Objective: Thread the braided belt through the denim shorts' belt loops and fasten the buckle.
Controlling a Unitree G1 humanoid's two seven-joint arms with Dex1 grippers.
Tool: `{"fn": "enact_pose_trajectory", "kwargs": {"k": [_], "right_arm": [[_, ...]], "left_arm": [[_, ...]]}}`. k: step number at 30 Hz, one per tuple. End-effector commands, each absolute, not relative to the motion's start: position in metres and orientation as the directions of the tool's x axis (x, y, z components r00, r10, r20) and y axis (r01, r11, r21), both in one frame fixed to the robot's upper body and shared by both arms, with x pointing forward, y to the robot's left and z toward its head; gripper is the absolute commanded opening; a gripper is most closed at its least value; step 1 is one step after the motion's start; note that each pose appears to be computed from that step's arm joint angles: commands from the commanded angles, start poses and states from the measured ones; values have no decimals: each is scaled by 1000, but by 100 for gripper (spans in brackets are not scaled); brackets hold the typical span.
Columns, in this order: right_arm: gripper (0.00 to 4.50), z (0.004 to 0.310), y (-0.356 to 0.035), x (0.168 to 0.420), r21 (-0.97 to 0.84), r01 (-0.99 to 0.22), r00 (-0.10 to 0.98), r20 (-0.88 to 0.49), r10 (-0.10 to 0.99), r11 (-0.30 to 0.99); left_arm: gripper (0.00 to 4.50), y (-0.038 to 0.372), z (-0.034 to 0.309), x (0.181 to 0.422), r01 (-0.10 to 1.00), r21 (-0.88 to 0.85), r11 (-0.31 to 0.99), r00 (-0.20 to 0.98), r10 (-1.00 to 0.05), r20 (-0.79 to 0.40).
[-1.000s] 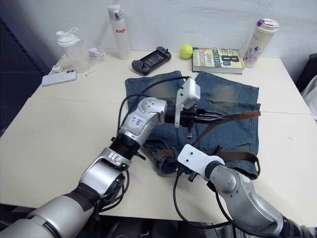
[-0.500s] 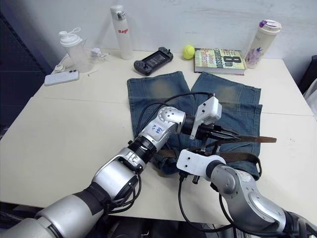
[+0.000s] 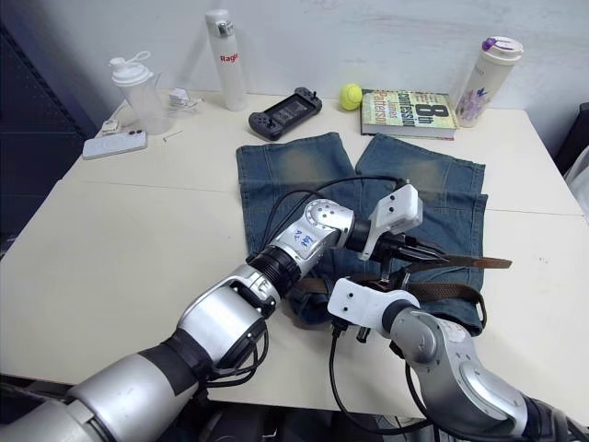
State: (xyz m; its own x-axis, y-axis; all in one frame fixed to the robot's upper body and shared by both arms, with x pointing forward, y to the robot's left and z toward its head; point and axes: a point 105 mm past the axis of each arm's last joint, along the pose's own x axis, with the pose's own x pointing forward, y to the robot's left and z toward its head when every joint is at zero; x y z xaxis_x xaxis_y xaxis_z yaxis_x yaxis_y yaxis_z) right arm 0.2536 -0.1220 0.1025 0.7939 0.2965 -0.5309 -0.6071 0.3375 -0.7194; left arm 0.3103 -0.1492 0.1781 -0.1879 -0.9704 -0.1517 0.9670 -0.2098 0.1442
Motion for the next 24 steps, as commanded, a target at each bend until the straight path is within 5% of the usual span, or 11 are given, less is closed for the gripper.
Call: {"fn": "enact_pose_trajectory", "kwargs": {"k": [1, 8, 14, 18, 24], "right_arm": [[4, 34, -117, 206, -449, -849, 522, -798, 301, 280], [4, 33, -112, 203, -440, -856, 511, -800, 315, 271], [4, 32, -112, 204, -442, -857, 510, -802, 312, 264], [4, 35, -117, 208, -455, -841, 533, -791, 301, 294], [4, 57, -130, 228, -516, -743, 649, -710, 273, 426]], "left_arm": [[0, -208, 191, 244, 911, 137, -389, -381, -921, -79], [0, -223, 186, 224, 894, 123, -431, -421, -902, -102], [0, -232, 206, 221, 911, 98, -400, -401, -916, -10], [0, -208, 223, 259, 952, 157, -262, -279, -955, 95], [0, -116, 220, 315, 946, 303, -117, -160, -980, 121]]}}
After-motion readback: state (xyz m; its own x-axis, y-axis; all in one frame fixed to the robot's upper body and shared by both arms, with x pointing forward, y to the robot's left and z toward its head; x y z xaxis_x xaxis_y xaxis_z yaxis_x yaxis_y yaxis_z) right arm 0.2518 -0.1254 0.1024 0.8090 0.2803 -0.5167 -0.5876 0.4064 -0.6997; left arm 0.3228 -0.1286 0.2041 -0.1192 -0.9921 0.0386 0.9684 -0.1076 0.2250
